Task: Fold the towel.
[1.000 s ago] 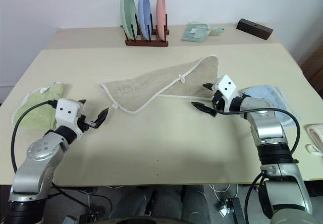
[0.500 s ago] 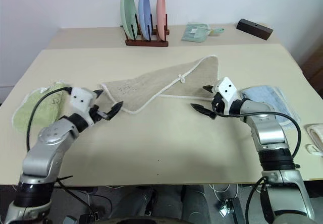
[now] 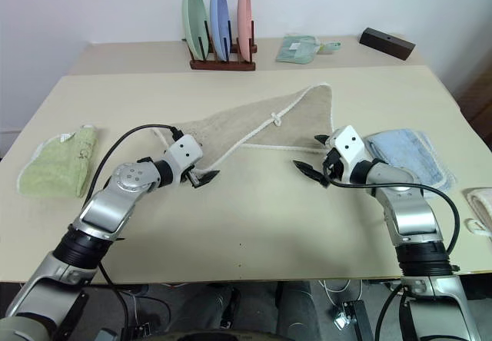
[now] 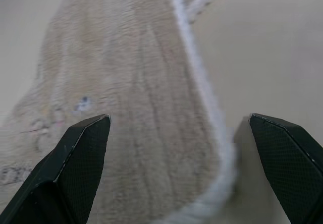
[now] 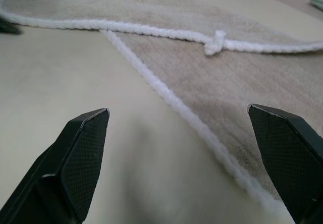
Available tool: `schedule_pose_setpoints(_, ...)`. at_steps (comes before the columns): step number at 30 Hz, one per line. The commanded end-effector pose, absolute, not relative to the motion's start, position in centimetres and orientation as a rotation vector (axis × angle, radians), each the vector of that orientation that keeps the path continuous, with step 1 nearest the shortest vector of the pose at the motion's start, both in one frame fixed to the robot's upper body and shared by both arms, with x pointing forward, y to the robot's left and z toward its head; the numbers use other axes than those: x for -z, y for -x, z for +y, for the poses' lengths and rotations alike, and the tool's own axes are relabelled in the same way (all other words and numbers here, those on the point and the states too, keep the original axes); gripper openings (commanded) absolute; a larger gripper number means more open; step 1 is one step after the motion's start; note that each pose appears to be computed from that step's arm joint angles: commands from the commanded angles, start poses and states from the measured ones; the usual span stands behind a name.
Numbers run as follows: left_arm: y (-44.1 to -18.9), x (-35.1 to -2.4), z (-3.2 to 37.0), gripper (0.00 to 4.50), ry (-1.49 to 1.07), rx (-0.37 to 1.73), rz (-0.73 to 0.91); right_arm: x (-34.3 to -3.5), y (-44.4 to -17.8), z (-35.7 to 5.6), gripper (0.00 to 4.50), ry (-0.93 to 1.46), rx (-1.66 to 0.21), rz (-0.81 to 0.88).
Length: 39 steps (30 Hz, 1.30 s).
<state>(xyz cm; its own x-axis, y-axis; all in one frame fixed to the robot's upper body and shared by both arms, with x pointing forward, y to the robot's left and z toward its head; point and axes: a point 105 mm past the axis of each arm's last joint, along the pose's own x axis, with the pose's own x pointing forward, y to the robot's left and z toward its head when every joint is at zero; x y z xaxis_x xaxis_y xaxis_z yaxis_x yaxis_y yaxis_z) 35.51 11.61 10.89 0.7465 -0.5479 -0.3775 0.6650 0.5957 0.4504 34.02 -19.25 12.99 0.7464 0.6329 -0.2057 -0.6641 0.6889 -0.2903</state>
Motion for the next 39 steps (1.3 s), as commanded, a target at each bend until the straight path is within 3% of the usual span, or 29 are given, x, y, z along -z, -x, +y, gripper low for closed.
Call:
schedule_pose_setpoints(1,-36.0,-11.1,13.0,4.48,-0.626,0.654,0.223,-14.6,-33.9,-18.7,4.50,0.385,-0.728,0.022)
schedule_pose_setpoints(5,-36.1,-9.7,13.0,4.48,-0.569,0.660,0.260,-15.0,-34.3,-18.5,4.50,0.392,-0.724,0.009)
schedule_pose_setpoints(7,-36.3,-9.6,13.0,3.96,-0.567,0.650,0.254,-15.1,-34.4,-18.3,4.50,0.393,-0.728,0.004)
schedule_pose_setpoints(10,-36.5,-9.6,13.4,2.67,-0.562,0.623,0.249,-15.1,-34.4,-18.0,4.50,0.393,-0.731,-0.001)
schedule_pose_setpoints(15,-36.9,-10.0,14.4,0.06,-0.570,0.572,0.227,-14.8,-34.1,-17.8,4.50,0.391,-0.740,0.002)
schedule_pose_setpoints(18,-37.2,-10.6,14.9,0.06,-0.590,0.541,0.198,-14.8,-34.0,-17.6,4.50,0.390,-0.747,0.003)
schedule_pose_setpoints(20,-36.7,-12.5,14.0,0.06,-0.593,0.579,0.092,-14.8,-33.9,-17.4,4.50,0.391,-0.754,0.003)
schedule_pose_setpoints(24,-33.5,-14.3,13.5,0.06,-0.527,0.677,0.030,-15.0,-34.0,-17.2,4.50,0.397,-0.760,-0.002)
schedule_pose_setpoints(32,-24.2,-11.6,20.1,0.06,-0.465,0.636,0.242,-16.5,-35.6,-18.6,4.50,0.564,-0.685,-0.047)
schedule_pose_setpoints(39,-23.6,-10.7,23.5,0.06,-0.486,0.504,0.302,-16.2,-37.7,-20.4,4.50,0.885,-0.614,-0.062)
